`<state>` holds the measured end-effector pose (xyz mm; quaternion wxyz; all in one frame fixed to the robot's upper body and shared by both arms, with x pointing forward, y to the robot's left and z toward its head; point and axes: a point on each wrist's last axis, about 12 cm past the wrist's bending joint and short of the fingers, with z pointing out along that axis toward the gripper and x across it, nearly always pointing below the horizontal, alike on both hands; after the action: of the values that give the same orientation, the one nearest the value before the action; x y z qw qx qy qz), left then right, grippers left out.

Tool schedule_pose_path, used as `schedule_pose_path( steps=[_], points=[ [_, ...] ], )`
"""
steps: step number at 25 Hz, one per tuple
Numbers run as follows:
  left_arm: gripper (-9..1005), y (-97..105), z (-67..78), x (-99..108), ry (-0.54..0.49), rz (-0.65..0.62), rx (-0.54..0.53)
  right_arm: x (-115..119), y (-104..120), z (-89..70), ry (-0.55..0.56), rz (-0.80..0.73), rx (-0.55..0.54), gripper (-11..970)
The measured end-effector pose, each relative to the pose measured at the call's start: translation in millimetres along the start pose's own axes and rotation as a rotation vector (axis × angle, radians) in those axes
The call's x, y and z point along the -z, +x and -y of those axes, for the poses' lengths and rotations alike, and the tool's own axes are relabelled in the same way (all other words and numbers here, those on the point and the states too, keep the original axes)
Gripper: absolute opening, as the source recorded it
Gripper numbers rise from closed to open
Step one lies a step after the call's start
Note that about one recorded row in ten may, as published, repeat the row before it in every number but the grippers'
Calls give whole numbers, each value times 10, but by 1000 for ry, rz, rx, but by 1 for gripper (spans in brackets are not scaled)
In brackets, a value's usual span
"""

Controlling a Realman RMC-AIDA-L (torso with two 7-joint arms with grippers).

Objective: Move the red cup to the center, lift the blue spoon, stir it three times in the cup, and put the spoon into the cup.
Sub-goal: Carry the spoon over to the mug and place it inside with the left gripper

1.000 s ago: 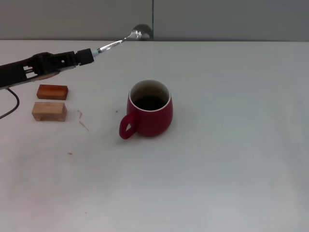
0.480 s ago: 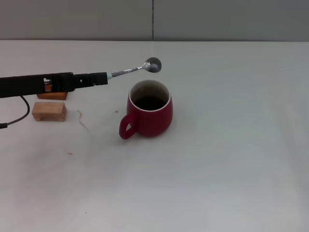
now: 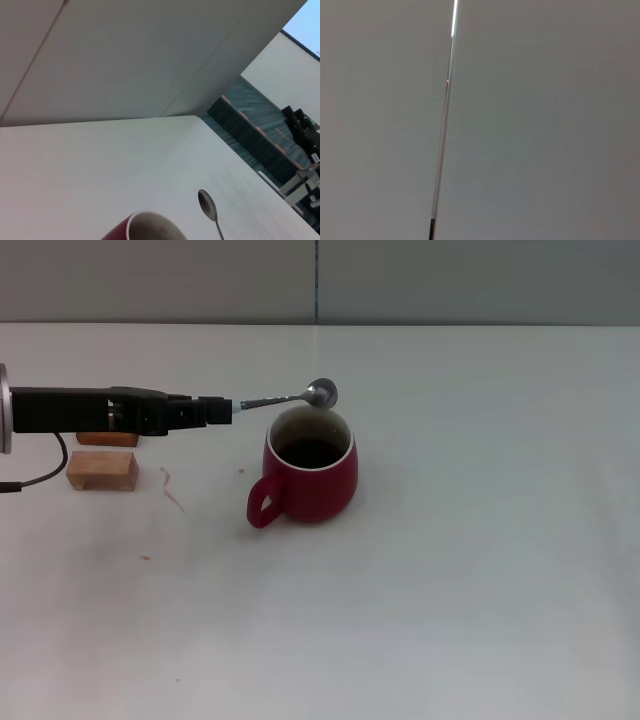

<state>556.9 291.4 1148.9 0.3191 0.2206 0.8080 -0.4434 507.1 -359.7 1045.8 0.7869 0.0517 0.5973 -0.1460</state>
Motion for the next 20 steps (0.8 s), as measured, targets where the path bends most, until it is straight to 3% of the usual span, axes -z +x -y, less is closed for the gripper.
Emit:
schedule_pose_path(
  steps=[20],
  points=[
    [144, -403, 235, -50, -120, -179, -264, 27, 11, 20, 3, -6, 3, 664]
  ],
)
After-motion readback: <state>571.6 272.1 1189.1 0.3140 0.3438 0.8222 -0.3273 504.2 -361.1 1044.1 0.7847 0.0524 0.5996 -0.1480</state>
